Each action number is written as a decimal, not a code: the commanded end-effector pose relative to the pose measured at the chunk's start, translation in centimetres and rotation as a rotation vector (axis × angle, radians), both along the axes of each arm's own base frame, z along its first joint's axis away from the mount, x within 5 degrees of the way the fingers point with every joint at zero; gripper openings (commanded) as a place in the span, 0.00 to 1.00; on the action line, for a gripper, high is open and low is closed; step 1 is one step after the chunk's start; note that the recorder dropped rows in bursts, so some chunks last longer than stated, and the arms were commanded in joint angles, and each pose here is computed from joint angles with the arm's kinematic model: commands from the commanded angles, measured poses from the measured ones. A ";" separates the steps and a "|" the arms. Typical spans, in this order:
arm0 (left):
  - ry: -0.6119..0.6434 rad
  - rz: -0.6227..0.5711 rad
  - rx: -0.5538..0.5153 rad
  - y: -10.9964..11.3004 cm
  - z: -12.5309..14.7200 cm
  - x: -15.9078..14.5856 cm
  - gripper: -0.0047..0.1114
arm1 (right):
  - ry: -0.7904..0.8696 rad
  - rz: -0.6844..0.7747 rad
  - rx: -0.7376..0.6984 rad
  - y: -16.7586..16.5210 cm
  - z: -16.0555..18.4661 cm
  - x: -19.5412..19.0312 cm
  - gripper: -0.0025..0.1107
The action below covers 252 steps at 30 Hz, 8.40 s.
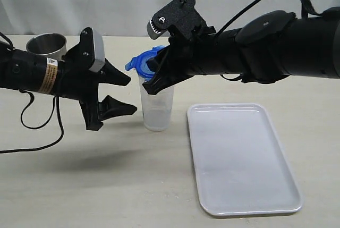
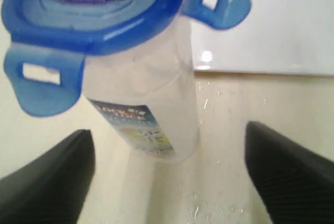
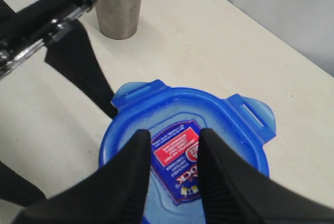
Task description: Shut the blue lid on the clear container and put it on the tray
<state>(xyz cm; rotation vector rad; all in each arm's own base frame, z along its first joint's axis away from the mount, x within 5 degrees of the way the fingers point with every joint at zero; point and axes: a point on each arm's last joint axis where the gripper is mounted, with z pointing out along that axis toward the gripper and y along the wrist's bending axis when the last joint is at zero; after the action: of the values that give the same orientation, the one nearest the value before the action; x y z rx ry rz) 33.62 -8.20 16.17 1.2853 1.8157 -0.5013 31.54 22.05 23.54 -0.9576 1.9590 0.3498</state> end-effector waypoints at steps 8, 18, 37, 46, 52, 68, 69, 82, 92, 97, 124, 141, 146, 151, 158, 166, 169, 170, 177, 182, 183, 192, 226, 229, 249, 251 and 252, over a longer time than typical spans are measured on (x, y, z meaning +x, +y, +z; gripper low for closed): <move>-0.073 0.029 -0.215 -0.9 -4.5 1.7 0.77 | 0.023 0.019 -0.022 0.1 -1.0 -0.1 0.29; -0.126 0.076 -0.333 -1.1 -5.9 2.3 0.77 | 0.028 0.020 -0.019 0.1 -1.0 -0.1 0.29; -0.116 0.019 -0.350 -4.3 -8.2 3.4 0.77 | 0.034 0.015 -0.013 0.1 -1.0 -0.1 0.29; -0.107 0.042 -0.350 -4.7 -9.1 3.9 0.47 | 0.034 0.015 -0.013 0.1 -1.0 -0.1 0.29; -0.107 0.010 -0.334 -4.8 -9.2 3.6 0.04 | 0.037 0.021 -0.010 0.2 -0.9 -0.2 0.29; -0.110 -0.015 -0.333 -4.3 -9.2 3.6 0.04 | -0.165 0.269 -0.064 -1.1 6.5 -4.2 0.45; -0.111 -0.024 -0.336 -4.3 -9.2 3.5 0.04 | -0.172 0.284 -0.076 -1.3 6.8 -4.5 0.45; -0.108 -0.041 -0.324 -4.4 -9.3 3.4 0.04 | -0.497 -0.085 -0.056 -4.2 10.1 -1.6 0.31; -0.108 -0.041 -0.323 -4.4 -9.3 3.4 0.04 | -0.578 -0.831 -0.288 -10.5 10.4 2.3 0.36; -0.115 -0.043 -0.325 -4.4 -9.1 3.6 0.04 | -0.378 -0.935 -0.368 -12.1 10.2 4.4 0.38; -0.102 -0.041 -0.291 -3.9 -9.4 3.6 0.04 | 0.242 -0.033 -0.188 -10.5 10.4 5.6 0.38; -0.093 -0.039 -0.294 -3.9 -9.4 3.6 0.04 | 0.037 0.397 -0.505 2.5 10.1 -3.3 0.38; -0.081 -0.055 -0.292 -4.0 -9.5 3.5 0.04 | 0.007 0.387 -0.605 4.2 8.0 -3.7 0.38; -0.087 -0.066 -0.317 -4.1 -9.3 3.4 0.04 | 0.054 0.374 -0.624 4.8 6.4 -3.4 0.38; -0.064 -0.054 -0.328 -4.1 -9.3 3.4 0.04 | 0.106 0.390 -0.652 5.1 5.4 -3.5 0.38; -0.064 -0.054 -0.328 -4.1 -9.3 3.4 0.04 | 0.130 0.381 -0.682 5.3 4.2 -3.1 0.38; -0.064 -0.056 -0.327 -4.1 -9.3 3.4 0.04 | 0.128 0.330 -0.734 5.1 3.3 -2.4 0.38; -0.066 -0.060 -0.334 -4.1 -9.2 3.4 0.04 | 0.123 0.308 -0.747 5.0 3.2 -2.2 0.38; -0.069 -0.062 -0.338 -4.1 -9.1 3.4 0.04 | 0.115 0.293 -0.758 5.0 2.9 -1.9 0.38; -0.071 -0.066 -0.348 -4.2 -9.0 3.3 0.04 | 0.136 0.303 -0.777 5.3 1.9 -1.6 0.35; -0.072 -0.070 -0.351 -4.2 -9.0 3.3 0.04 | 0.142 0.310 -0.786 5.3 1.6 -1.6 0.34; -0.076 -0.094 -0.370 -4.3 -8.8 3.1 0.04 | 0.179 0.364 -0.848 5.8 -1.1 -1.1 0.30; -0.087 -0.110 -0.430 -3.0 -7.9 3.2 0.04 | 0.057 0.426 -0.931 5.3 -4.4 -0.8 0.30; -0.086 -0.111 -0.430 -3.0 -7.9 3.2 0.04 | 0.061 0.452 -0.935 5.2 -5.1 -1.1 0.35; -0.083 -0.130 -0.422 -3.1 -7.9 3.0 0.04 | 0.007 0.501 -1.027 4.2 -5.4 -1.4 0.38; -0.083 -0.130 -0.422 -3.1 -7.9 3.0 0.04 | -0.009 0.490 -1.014 4.1 -4.6 -1.5 0.38; -0.083 -0.128 -0.423 -3.1 -7.9 3.0 0.04 | -0.015 0.483 -1.007 4.1 -4.2 -1.5 0.38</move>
<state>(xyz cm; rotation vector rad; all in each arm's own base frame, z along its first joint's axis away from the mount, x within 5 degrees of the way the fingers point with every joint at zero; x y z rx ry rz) 37.85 -10.29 6.91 0.9813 1.6199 -0.7592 30.06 28.37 23.09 -1.9404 1.6237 -0.3938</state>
